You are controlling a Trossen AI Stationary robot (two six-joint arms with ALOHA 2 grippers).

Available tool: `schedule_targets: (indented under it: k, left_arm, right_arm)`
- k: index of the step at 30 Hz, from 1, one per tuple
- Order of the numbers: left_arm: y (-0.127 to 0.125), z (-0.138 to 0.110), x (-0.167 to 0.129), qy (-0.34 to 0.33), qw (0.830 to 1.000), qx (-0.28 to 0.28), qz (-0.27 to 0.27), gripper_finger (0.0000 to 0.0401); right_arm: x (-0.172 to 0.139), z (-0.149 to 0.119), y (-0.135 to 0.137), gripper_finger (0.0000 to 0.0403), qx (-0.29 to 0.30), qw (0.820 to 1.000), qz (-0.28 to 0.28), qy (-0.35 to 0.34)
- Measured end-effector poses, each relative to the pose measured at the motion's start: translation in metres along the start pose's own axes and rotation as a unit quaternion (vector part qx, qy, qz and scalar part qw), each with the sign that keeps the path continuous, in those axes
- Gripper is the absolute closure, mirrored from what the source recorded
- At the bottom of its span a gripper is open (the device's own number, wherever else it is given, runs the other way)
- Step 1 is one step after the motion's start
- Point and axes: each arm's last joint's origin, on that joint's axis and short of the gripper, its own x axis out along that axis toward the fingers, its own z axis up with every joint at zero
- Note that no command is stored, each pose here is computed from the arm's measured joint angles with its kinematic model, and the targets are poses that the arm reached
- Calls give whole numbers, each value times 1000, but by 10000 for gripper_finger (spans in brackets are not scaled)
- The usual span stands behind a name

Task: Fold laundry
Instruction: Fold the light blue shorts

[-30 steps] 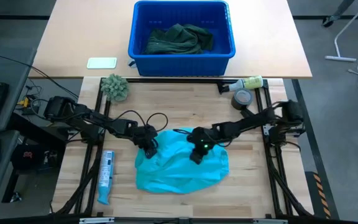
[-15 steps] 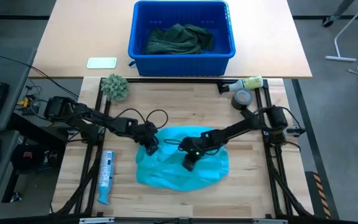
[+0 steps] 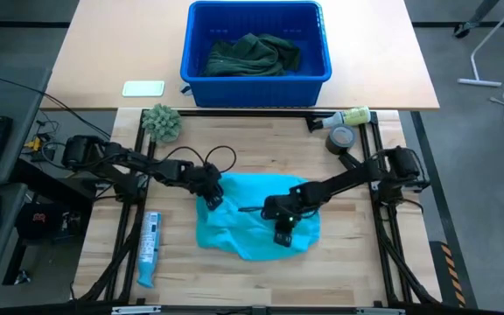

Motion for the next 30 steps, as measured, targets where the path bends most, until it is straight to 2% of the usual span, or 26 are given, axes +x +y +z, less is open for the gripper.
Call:
schedule_targets:
  k: [10,15,21,26,30]
  left_arm:
    - [-11,16,-31,-8,998,31,-55,401]
    - [-16,18,-58,5,992,32,-120,401]
    - [-20,8,-93,55,973,-30,-220,401]
    - [-28,-13,-114,113,959,-95,-241,391]
    - [-41,-27,-127,116,953,-139,-242,366]
  right_arm:
    - [-61,30,-26,403,24,992,-21,-121]
    - [-89,40,-46,403,48,984,-39,-167]
    - [-117,44,-66,403,74,975,-51,-201]
    - [-130,46,-79,403,81,972,-57,-213]
    - [-133,46,-86,402,83,972,-61,-209]
